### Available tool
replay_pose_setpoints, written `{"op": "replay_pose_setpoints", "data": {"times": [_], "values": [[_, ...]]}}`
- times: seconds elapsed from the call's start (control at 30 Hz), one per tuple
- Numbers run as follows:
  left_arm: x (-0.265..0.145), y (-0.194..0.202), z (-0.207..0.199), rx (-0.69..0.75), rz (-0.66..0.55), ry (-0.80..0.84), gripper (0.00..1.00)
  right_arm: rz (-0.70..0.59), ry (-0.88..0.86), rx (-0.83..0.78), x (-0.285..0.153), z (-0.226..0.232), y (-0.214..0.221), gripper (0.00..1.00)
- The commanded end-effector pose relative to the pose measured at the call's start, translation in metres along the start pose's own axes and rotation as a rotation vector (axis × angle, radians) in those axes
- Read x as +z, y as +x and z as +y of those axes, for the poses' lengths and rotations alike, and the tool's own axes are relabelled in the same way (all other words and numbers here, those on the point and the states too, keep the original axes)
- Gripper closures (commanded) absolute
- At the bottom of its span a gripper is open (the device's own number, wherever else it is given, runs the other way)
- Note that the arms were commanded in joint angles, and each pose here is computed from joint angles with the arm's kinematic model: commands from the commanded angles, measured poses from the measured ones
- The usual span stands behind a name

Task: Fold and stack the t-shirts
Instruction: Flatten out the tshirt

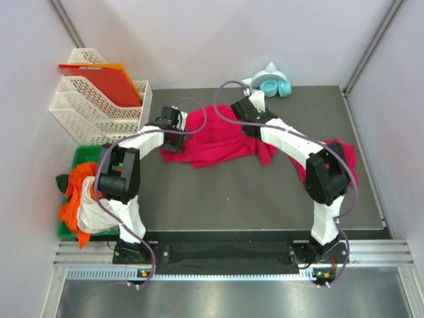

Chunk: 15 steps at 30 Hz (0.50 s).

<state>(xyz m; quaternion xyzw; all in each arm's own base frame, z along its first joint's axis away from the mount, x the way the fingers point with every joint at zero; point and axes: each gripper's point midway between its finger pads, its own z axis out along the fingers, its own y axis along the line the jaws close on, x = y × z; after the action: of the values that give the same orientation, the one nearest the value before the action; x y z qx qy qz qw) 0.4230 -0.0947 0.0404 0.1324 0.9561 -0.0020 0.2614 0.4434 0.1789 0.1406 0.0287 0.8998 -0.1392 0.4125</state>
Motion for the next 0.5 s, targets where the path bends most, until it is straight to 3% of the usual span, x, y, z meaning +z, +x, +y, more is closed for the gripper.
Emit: {"op": "replay_pose_setpoints", "data": {"times": [0.0,0.23,0.47], "values": [[-0.033,-0.024,0.003,-0.022,-0.117,0.000,0.50,-0.067,-0.054,0.017,-0.034,0.014,0.006,0.56],[-0.048,-0.018,-0.001,-0.040,-0.123,0.029,0.47,0.005,-0.026,-0.024,-0.034,0.017,0.058,0.58],[-0.059,-0.012,0.002,-0.030,-0.125,0.013,0.48,0.033,-0.002,0.077,-0.041,-0.004,0.075,0.59]]}}
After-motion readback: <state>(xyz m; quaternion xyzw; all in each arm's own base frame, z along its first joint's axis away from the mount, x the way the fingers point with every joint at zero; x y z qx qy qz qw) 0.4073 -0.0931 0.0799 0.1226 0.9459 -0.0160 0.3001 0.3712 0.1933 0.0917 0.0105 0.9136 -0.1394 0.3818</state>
